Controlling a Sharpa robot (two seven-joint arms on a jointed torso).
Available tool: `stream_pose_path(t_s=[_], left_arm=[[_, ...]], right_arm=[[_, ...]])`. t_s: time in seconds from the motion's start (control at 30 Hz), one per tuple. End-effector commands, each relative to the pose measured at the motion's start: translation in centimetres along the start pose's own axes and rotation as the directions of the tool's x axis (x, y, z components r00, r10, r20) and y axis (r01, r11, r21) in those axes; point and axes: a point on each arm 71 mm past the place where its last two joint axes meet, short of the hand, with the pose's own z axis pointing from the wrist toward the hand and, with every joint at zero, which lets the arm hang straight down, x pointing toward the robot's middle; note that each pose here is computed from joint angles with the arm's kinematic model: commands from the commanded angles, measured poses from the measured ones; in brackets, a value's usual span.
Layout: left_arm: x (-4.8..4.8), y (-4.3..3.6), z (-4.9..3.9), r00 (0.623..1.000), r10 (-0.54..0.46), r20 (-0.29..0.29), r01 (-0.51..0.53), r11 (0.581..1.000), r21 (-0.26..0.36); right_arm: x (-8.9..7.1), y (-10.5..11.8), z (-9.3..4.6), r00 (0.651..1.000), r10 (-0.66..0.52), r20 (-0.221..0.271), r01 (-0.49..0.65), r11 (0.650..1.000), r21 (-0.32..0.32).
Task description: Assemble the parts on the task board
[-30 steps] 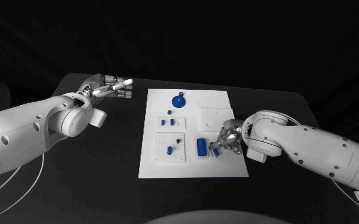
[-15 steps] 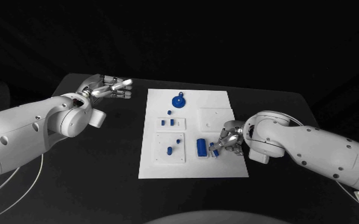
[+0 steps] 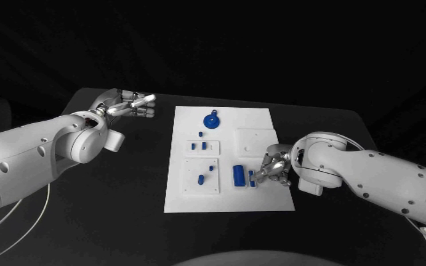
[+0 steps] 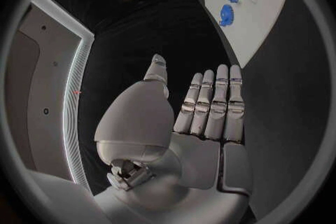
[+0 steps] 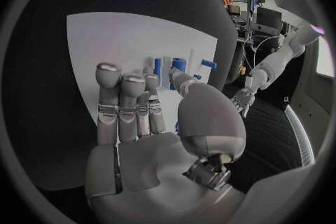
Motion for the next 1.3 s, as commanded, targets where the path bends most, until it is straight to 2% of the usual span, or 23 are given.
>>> stream_pose_path(t_s=[0.03,0.33,0.5,0.57,0.7,0.83,0.93,1.07,1.2,1.3], left_arm=[[0.17,-0.13,0.05,1.000,0.000,-0.013,0.000,1.000,0.008],[0.25,-0.15,0.10,1.000,0.000,-0.014,0.001,1.000,0.009],[0.25,-0.18,0.19,1.000,0.001,-0.012,0.000,1.000,0.013],[0.23,-0.20,0.24,1.000,0.002,-0.008,-0.001,1.000,0.017],[0.09,-0.24,0.49,1.000,-0.003,0.012,0.002,1.000,0.028],[-0.17,-0.25,0.70,0.999,-0.016,0.037,0.014,0.999,0.036],[-0.52,-0.20,0.98,0.997,-0.035,0.064,0.032,0.999,0.038],[-1.16,-0.29,1.53,0.992,-0.060,0.108,0.056,0.997,0.044],[-1.74,-0.63,2.24,0.986,-0.085,0.146,0.078,0.995,0.054],[-2.06,-0.91,2.87,0.979,-0.104,0.173,0.094,0.994,0.061]], right_arm=[[0.2,0.2,-0.1,1.000,-0.025,-0.019,0.025,1.000,-0.015],[0.1,-0.1,0.1,0.999,-0.036,-0.009,0.036,0.999,-0.006],[-0.5,-0.6,0.5,1.000,0.001,0.030,0.000,1.000,-0.009],[-0.9,-0.8,0.7,0.998,0.031,0.047,-0.029,0.999,-0.036],[-2.7,-0.7,1.1,0.984,0.148,0.097,-0.131,0.977,-0.167],[-5.7,-0.2,1.4,0.949,0.275,0.156,-0.213,0.919,-0.331],[-8.3,-0.1,1.8,0.895,0.397,0.203,-0.274,0.849,-0.453],[-11.5,-0.1,3.0,0.784,0.577,0.227,-0.365,0.726,-0.583],[-13.4,-0.4,4.2,0.674,0.707,0.217,-0.433,0.615,-0.659],[-14.4,-0.5,5.1,0.597,0.781,0.186,-0.480,0.533,-0.697]])
